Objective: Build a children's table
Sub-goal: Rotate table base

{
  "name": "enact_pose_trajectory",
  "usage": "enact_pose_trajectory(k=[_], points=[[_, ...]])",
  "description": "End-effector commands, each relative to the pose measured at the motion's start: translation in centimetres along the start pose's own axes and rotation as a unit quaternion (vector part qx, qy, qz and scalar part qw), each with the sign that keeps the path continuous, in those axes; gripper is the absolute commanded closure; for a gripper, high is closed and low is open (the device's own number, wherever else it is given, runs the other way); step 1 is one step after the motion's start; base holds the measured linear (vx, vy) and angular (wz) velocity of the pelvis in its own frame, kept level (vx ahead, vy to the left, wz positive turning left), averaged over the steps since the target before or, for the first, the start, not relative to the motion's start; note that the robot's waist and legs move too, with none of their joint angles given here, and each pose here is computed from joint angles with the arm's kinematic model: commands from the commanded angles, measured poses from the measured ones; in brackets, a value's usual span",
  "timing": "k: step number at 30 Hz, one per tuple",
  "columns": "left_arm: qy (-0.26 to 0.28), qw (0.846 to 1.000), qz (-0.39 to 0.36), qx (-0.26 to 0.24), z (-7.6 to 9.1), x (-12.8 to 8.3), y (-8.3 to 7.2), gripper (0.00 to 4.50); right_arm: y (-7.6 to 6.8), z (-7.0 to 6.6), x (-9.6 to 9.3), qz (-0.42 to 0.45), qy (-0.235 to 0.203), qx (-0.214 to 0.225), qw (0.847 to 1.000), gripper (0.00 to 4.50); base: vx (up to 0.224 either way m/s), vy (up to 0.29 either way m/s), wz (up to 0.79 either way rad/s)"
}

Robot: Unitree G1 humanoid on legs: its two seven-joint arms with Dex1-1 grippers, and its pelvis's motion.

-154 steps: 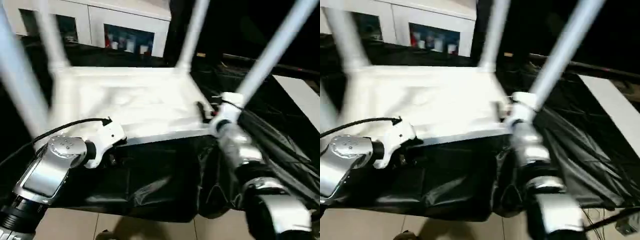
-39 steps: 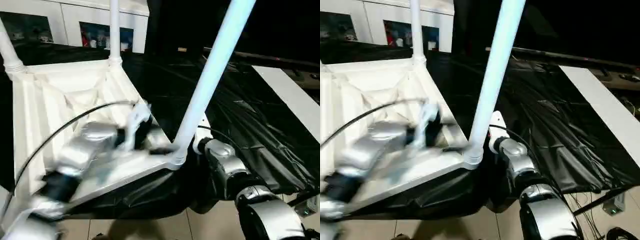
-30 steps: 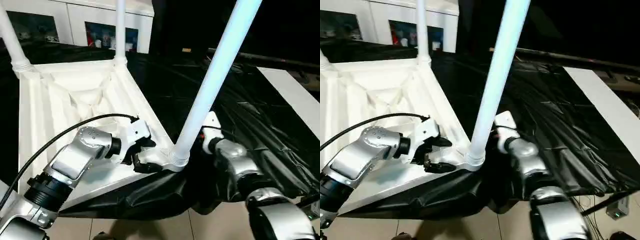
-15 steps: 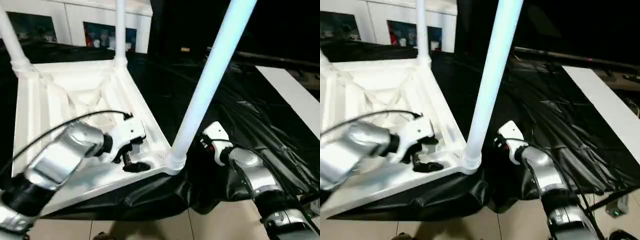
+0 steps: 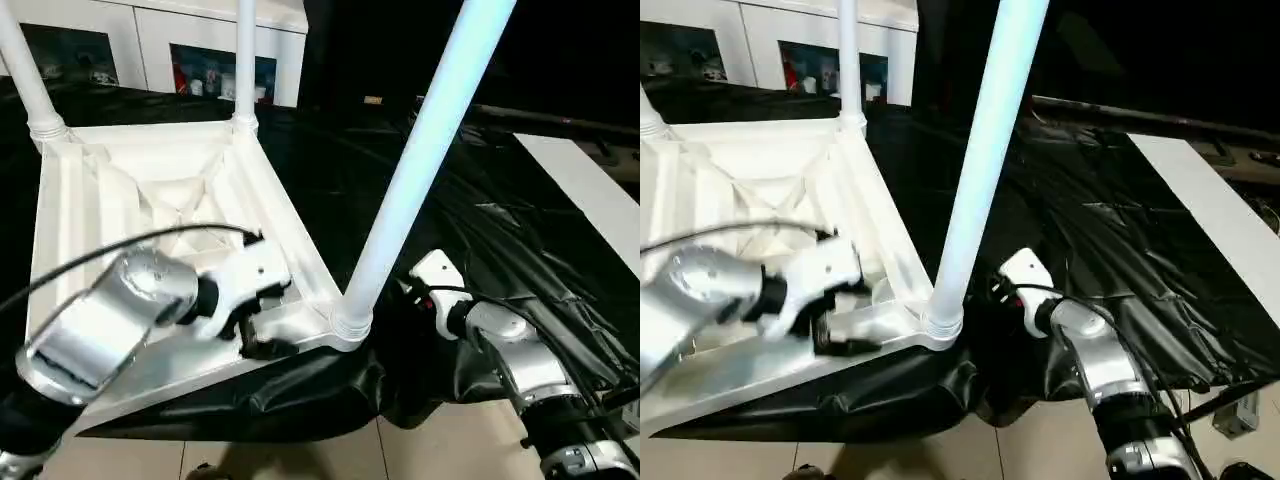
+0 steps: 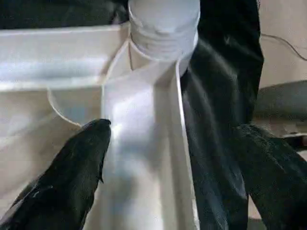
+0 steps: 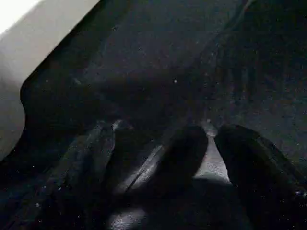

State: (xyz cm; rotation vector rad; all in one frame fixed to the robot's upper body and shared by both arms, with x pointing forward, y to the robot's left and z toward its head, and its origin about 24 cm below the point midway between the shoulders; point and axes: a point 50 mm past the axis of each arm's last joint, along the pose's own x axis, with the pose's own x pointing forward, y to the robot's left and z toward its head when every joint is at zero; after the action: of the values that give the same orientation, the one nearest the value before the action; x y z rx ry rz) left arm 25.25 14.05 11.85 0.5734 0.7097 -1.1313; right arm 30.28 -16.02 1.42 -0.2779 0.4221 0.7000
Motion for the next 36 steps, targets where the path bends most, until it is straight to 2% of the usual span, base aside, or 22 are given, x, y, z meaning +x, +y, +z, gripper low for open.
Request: enact_pose_trajectory(k=[1,7,12,15,18,26,36], points=[[0.009,1.000,-0.004,-0.004,-0.3,0.7,-0.2,0.04,-0.5,0.1,-0.5,-0.008,0.005,-0.005,1.000,0.69,0.000,0.000,0.00],[0.033,0.999,0.036,-0.006,-1.0,1.3,0.9,0.04,-0.2,0.0,-0.6,-0.007,0.013,-0.010,1.000,0.69,0.000,0.000,0.00],[0.047,0.998,0.041,0.000,-1.3,1.3,1.3,0.04,0.4,-0.1,-0.6,0.002,0.016,-0.010,1.000,0.69,0.000,0.000,0.00],[0.040,0.998,0.038,0.003,-1.0,1.1,1.3,0.04,0.6,-0.3,-0.8,0.007,0.018,-0.009,1.000,0.69,0.000,0.000,0.00],[0.027,0.999,0.034,0.022,0.1,0.1,1.3,0.04,0.8,-0.7,-1.2,0.004,0.021,-0.003,1.000,0.69,0.000,0.000,0.00],[0.027,0.998,0.049,0.032,0.6,-0.8,1.9,0.04,1.2,-0.7,-1.0,0.001,0.019,0.003,1.000,0.69,0.000,0.000,0.00],[0.034,0.999,0.011,-0.002,-0.8,0.9,1.5,0.04,1.7,-0.9,-1.0,0.003,0.022,0.008,1.000,0.69,0.000,0.000,0.00]])
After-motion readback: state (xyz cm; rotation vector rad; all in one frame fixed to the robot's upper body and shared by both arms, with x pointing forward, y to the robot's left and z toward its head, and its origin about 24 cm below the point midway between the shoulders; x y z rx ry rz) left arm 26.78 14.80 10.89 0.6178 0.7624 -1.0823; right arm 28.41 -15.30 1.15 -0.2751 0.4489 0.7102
